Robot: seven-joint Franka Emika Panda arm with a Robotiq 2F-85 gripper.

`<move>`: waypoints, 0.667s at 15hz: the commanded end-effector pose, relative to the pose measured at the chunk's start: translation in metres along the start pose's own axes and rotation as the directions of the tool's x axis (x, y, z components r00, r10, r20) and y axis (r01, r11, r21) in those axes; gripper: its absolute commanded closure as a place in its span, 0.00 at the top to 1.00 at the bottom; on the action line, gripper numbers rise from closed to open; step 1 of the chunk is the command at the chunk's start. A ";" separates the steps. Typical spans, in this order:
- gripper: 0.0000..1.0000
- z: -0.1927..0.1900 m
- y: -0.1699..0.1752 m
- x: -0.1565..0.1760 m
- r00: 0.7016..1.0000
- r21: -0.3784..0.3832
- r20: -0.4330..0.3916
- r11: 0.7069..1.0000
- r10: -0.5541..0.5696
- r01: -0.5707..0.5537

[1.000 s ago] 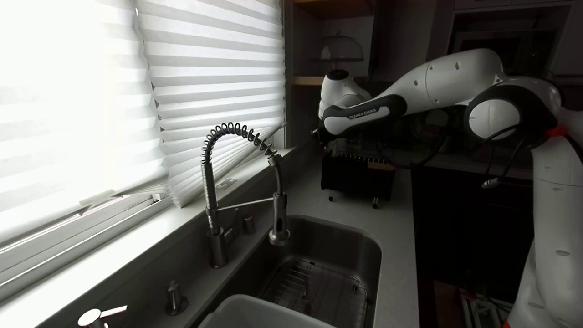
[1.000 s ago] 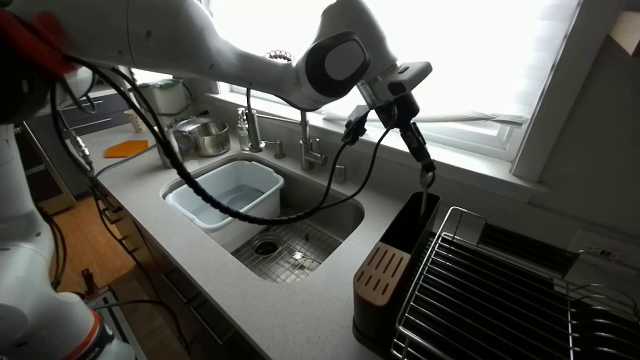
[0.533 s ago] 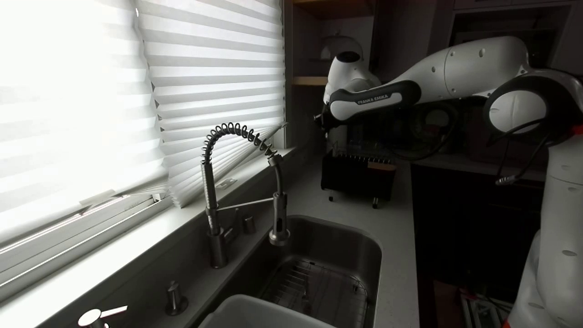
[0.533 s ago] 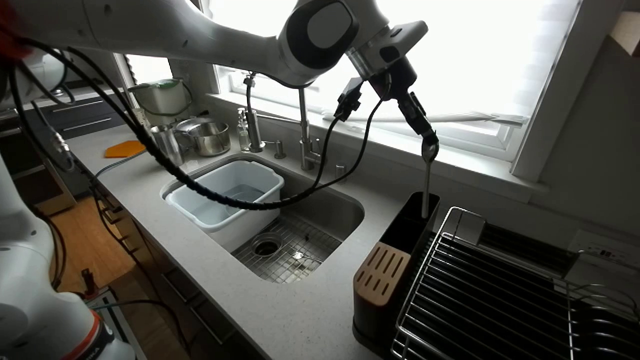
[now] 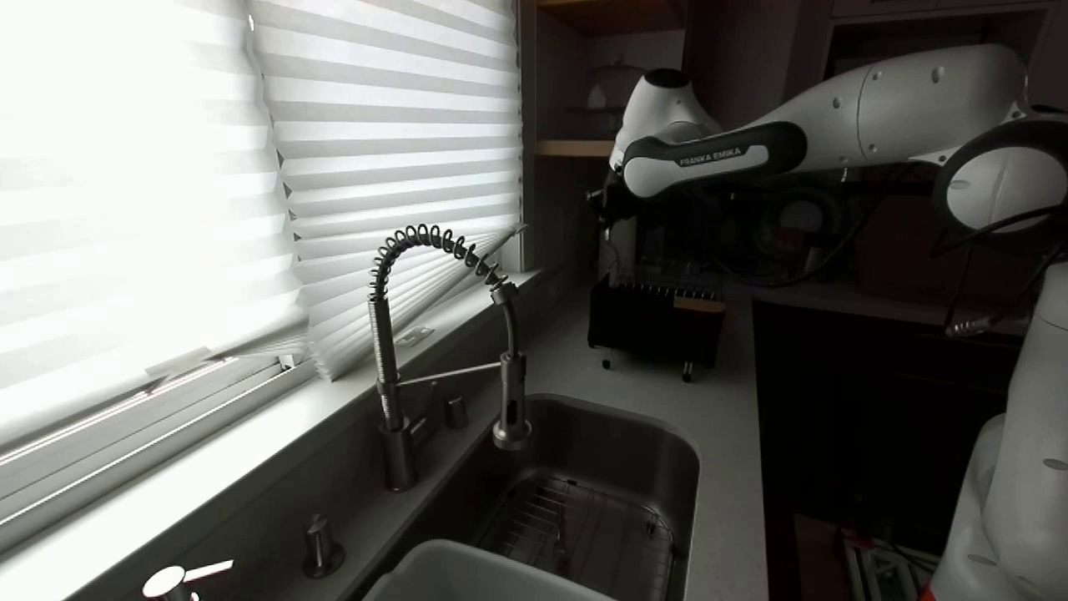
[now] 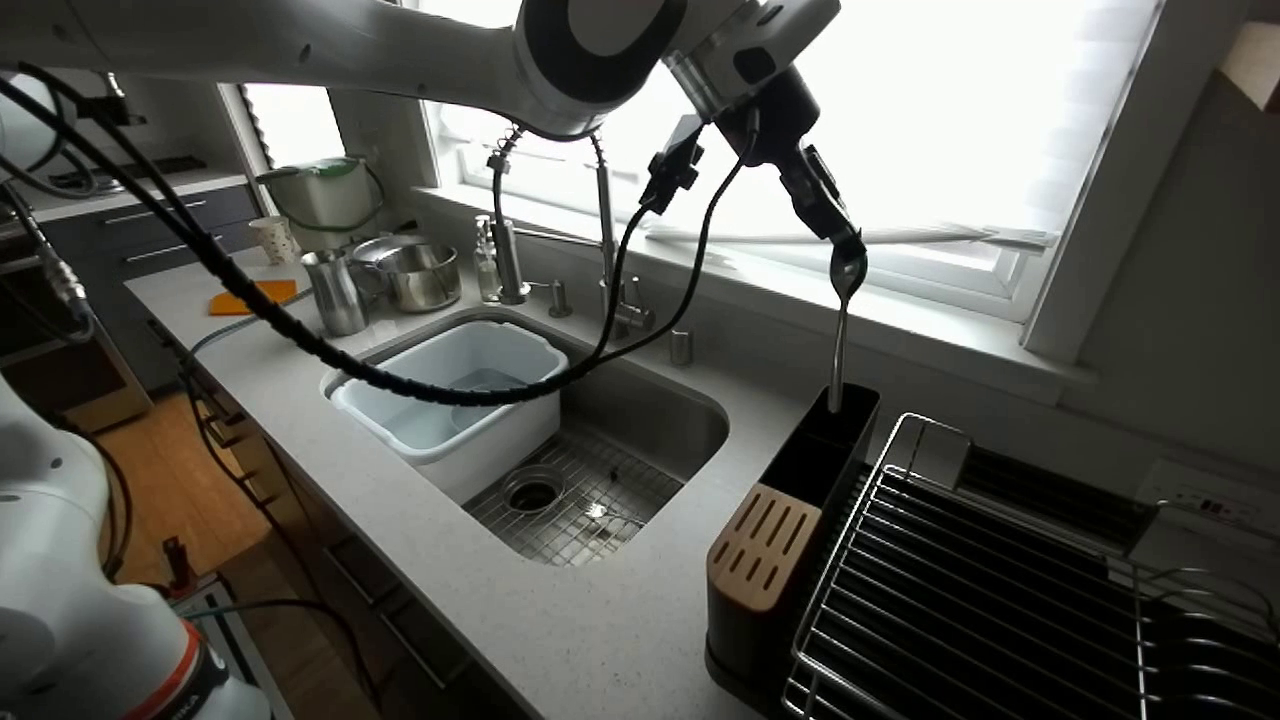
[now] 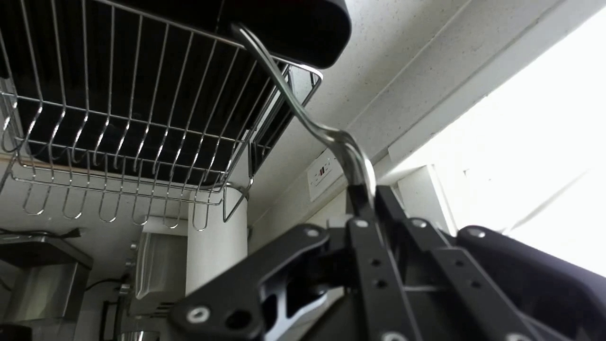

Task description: Move the fork and spoon to the middle compartment of the utensil drying rack

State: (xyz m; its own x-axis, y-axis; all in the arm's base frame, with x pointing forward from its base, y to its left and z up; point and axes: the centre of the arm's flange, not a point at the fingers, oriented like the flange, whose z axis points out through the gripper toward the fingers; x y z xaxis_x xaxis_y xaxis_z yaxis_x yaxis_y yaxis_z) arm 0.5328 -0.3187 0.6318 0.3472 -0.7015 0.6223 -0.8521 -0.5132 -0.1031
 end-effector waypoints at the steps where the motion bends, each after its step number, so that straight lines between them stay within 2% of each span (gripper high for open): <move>1: 0.02 -0.003 0.026 -0.011 0.999 0.030 0.050 1.000 0.006 -0.007; 10: 0.02 0.012 0.062 -0.007 0.995 0.021 0.095 0.999 0.028 -0.031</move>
State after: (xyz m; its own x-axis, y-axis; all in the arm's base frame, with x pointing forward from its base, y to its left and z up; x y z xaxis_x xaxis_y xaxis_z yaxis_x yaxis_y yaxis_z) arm 0.4971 -0.3460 0.6186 0.3520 -0.7467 0.5644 -0.8551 -0.5017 -0.1305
